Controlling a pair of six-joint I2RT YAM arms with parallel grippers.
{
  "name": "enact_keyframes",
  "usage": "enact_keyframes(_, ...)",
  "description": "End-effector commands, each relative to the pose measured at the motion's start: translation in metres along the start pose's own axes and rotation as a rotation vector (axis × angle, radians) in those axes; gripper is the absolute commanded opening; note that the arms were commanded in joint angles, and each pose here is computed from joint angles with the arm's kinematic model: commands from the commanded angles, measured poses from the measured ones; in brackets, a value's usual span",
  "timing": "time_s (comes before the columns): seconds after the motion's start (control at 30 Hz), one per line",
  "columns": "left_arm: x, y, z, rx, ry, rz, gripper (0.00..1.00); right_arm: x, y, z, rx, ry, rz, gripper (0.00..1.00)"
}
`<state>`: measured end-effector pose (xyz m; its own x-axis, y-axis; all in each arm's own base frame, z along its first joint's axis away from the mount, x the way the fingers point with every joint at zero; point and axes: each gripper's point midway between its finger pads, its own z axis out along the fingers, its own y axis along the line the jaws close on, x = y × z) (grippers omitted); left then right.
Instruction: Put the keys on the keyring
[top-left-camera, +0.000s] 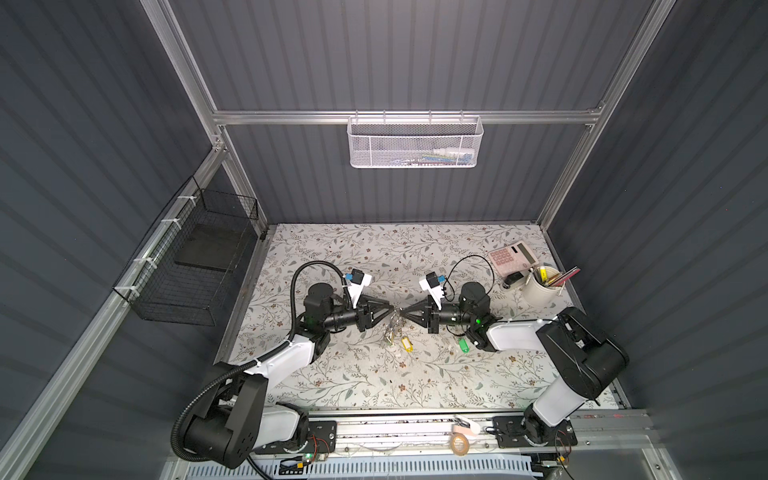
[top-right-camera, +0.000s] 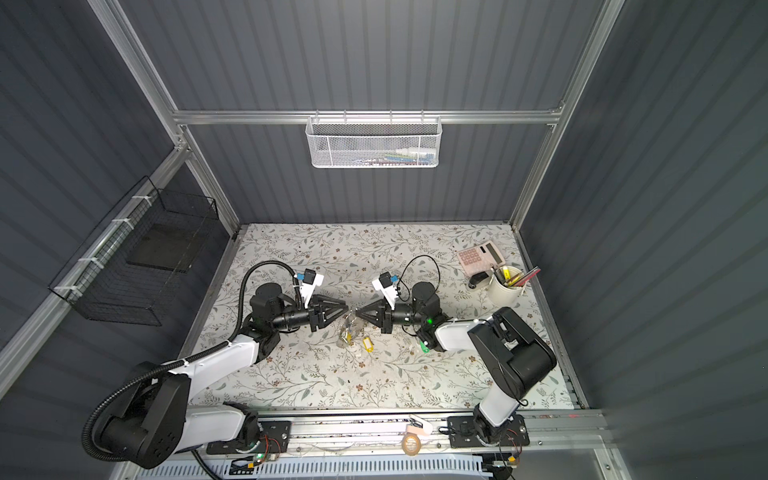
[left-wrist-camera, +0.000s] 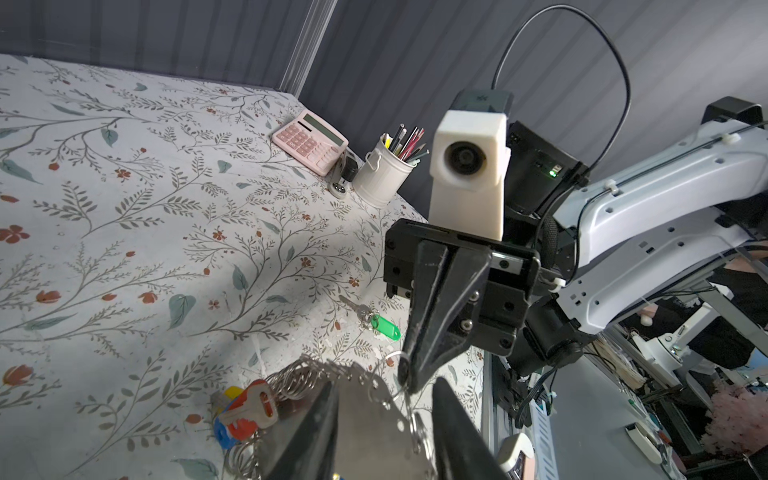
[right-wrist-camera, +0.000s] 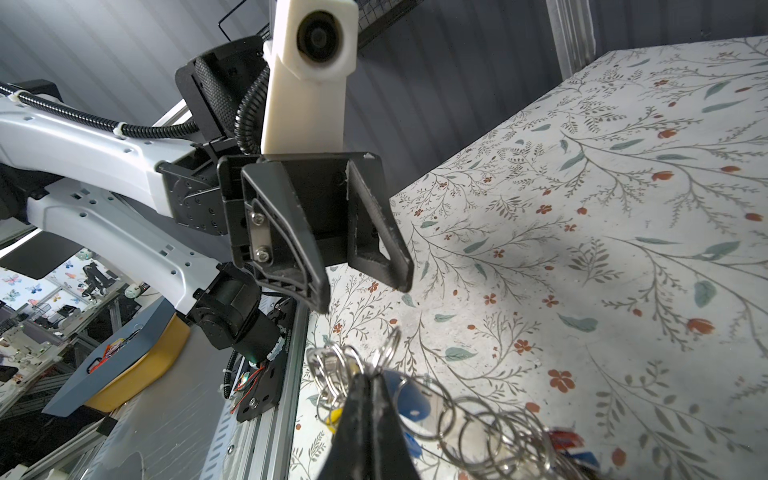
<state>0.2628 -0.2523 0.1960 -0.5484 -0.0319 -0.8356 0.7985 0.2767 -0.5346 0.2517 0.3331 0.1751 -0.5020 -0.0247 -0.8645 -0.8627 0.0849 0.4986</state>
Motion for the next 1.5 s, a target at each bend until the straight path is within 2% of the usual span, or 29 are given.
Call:
enact_keyframes(0.0,0.001,-0.002,0.003,0.038,-0.013,0.000,0.37,-0.005,0.009,0.000,-0.033,-0.018,-0.042,0.00)
enact_keyframes(0.6,0.014,-0.013,0.014,0.147,0.043,-0.047,0.35,-0.005,0.008,0.000,-0.034,-0.017,-0.043,0.00)
enact_keyframes(1.47,0.010,-0.028,0.011,0.201,0.042,-0.045,0.10,-0.003,0.007,0.000,-0.028,-0.011,-0.040,0.00)
